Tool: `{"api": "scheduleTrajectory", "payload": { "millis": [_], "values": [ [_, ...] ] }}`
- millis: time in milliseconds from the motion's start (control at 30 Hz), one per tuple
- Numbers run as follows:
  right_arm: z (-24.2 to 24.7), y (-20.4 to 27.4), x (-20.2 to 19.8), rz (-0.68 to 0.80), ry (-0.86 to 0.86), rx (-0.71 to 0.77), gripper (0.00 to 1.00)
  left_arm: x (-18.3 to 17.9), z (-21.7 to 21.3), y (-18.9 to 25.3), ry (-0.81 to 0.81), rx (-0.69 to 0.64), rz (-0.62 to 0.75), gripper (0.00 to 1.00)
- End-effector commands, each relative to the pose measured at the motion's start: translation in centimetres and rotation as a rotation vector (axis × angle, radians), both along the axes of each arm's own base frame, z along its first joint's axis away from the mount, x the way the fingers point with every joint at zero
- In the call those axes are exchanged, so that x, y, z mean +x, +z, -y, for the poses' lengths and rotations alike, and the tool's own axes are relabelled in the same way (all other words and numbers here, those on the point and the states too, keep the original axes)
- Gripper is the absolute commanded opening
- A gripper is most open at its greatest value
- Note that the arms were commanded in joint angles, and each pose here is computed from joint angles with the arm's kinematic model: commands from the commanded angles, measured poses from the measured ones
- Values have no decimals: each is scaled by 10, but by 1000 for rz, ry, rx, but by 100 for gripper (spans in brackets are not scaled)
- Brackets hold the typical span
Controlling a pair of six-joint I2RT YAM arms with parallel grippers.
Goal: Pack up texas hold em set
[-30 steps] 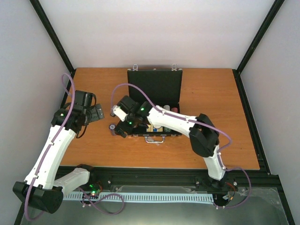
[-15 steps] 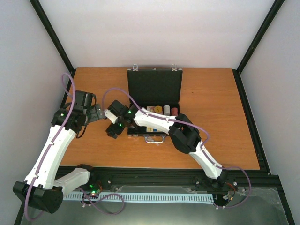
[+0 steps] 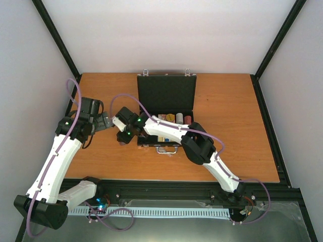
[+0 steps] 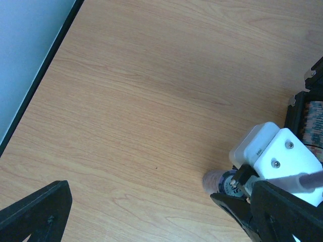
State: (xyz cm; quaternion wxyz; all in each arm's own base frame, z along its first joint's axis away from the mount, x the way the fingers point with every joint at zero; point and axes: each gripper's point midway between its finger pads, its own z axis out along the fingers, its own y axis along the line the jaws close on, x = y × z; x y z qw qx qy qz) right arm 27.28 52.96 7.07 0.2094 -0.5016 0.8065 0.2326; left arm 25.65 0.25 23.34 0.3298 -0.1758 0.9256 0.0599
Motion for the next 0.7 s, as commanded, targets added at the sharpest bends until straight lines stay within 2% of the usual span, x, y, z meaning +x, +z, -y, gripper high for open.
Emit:
{"api": "scheduleTrajectory", "payload": {
  "millis": [0,67,100,400,667],
  "values": [
    [-2,1,8,11,-18,10,15,-1,-4,4,21,3,9,100],
    [0,7,10,31,-25,8,5,-1,-4,4,22,3,10,100],
    [2,12,12,48,-28,9,3,-1,-3,4,21,2,10,100],
    [32,93,24,266,-66,58,3,-2,-4,5,26,2,18,100],
    [71,134,21,373,-118,49,3,0,-2,2,23,-9,13,100]
  ]
}}
